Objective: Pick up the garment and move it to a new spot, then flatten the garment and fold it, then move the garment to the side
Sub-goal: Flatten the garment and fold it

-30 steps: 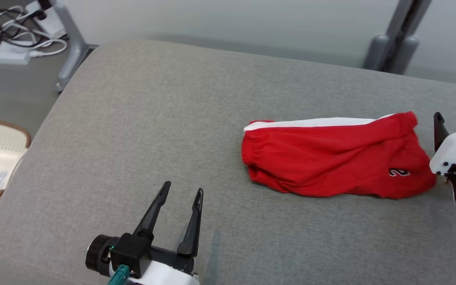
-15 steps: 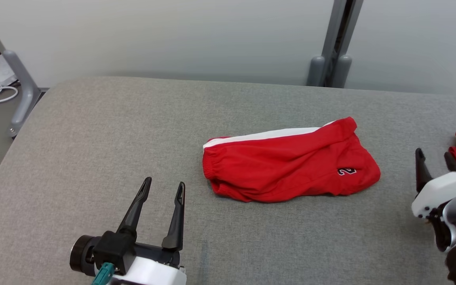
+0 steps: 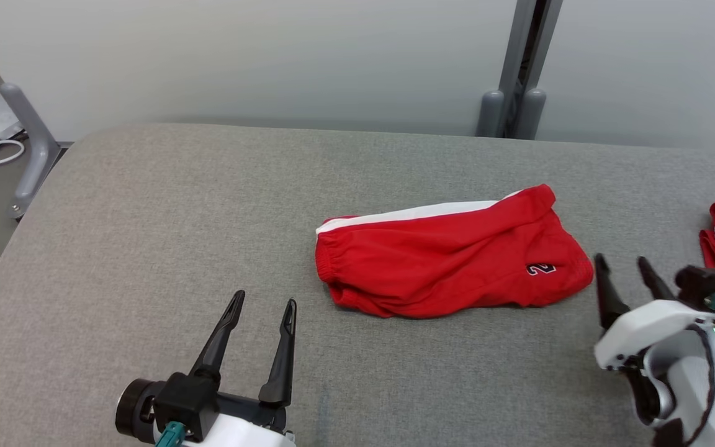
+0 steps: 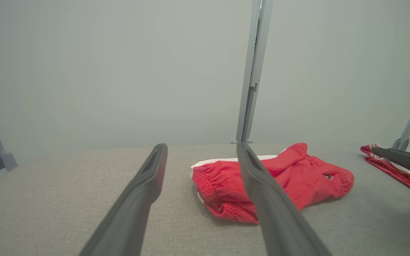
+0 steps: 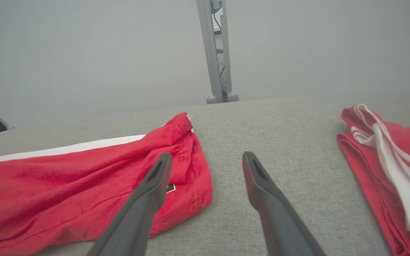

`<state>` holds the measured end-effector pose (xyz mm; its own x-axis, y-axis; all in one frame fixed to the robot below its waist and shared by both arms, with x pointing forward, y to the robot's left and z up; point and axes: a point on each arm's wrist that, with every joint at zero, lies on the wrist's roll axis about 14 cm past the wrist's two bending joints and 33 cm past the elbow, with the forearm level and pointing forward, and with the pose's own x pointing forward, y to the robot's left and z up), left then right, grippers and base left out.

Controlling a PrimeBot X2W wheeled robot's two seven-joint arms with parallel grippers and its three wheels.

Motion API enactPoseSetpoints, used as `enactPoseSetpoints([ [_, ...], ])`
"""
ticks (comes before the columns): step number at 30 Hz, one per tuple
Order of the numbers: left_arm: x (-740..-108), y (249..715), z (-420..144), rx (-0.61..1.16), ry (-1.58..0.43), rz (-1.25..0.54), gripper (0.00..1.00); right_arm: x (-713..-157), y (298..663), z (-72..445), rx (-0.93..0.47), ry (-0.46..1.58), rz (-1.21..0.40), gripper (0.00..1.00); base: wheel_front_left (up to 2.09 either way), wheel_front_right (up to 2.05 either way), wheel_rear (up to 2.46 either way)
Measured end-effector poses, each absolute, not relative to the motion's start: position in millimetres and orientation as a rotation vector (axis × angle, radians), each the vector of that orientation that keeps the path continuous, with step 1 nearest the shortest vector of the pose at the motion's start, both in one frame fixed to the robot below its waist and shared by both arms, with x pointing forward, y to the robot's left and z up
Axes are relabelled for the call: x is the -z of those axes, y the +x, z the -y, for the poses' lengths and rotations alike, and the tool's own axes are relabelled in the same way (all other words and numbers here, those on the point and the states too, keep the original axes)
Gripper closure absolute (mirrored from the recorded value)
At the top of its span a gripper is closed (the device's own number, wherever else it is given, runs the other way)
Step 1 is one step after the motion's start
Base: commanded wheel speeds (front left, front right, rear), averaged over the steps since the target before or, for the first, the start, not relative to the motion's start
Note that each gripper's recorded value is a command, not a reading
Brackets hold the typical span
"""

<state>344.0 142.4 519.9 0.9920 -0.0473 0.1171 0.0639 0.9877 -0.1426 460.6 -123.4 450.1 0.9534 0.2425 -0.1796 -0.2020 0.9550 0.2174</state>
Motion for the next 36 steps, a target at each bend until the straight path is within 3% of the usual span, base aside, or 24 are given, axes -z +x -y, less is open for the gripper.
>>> enactPoseSetpoints([
  [9,-510.0,338.1,-147.4,0.033,-0.146,0.081,0.00,-434.2,467.0,57.6,-0.355,0.293,-0.389,0.00,0.00,0.00,0.00],
  [25,-503.0,323.9,-166.0,-0.041,-0.146,0.059,0.00,-401.2,472.6,33.5,-0.370,0.322,-0.598,0.00,0.00,0.00,0.00],
  [26,-502.9,324.1,-165.7,-0.041,-0.146,0.058,0.00,-401.2,472.6,32.8,-0.372,0.322,-0.603,0.38,0.00,0.00,0.00],
  [27,-502.9,324.3,-165.3,-0.040,-0.146,0.058,0.00,-401.8,472.5,31.5,-0.376,0.321,-0.602,0.38,0.00,0.00,0.00],
  [28,-502.9,324.5,-164.7,-0.039,-0.146,0.058,0.00,-402.2,471.9,29.8,-0.381,0.320,-0.603,0.78,0.00,0.00,0.00],
  [29,-502.9,324.8,-164.0,-0.036,-0.146,0.058,0.00,-402.2,471.1,28.3,-0.387,0.318,-0.603,1.00,0.00,0.00,0.00],
  [36,-502.8,326.8,-159.9,-0.023,-0.148,0.057,0.00,-404.2,469.6,33.3,-0.396,0.291,-0.585,1.00,0.00,0.00,0.00],
])
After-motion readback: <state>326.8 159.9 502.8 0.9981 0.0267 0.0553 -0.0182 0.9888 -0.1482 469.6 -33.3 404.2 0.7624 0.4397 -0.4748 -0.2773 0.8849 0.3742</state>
